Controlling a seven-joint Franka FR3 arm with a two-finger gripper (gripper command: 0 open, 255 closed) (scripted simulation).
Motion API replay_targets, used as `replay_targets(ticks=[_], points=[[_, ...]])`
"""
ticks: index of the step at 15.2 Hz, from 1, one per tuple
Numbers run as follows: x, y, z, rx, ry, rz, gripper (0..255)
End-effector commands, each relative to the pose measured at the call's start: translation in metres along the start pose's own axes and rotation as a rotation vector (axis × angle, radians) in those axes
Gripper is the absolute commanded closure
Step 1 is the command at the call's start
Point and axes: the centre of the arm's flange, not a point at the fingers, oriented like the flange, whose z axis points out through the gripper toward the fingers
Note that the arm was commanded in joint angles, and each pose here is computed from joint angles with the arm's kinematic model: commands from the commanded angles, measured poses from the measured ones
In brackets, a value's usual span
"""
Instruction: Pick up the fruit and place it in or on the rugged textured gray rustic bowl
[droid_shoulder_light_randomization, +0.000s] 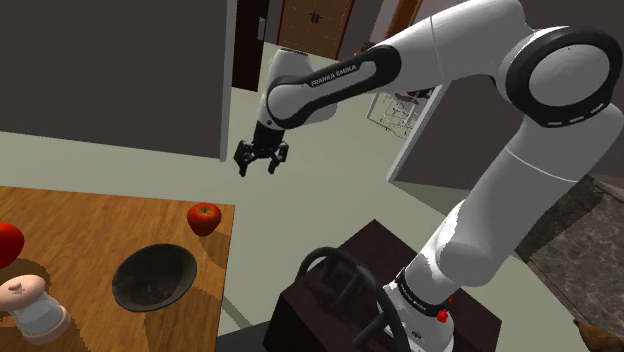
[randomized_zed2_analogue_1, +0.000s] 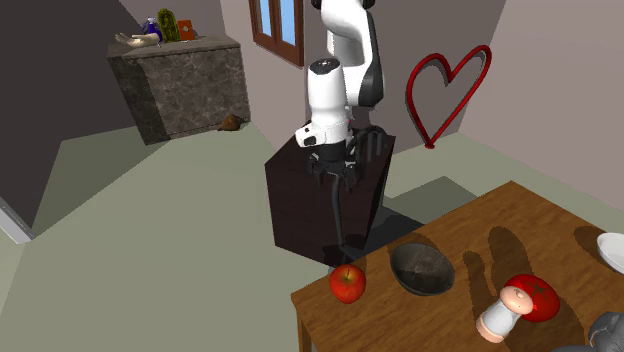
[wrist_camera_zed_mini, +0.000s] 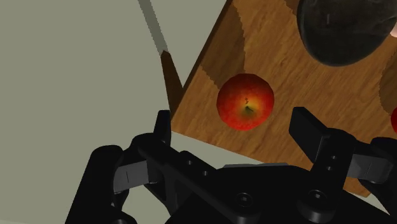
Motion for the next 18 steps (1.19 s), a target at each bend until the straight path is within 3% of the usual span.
replay_targets(ticks=[1, 14, 18], points=[[0.013, -0.012, 0.022, 0.0, -0.002, 0.003, 0], [0.097, -0.081, 0.156, -0.003, -0.02, 0.016, 0], [0.101, -0.084, 0.178, -0.003, -0.021, 0.017, 0]])
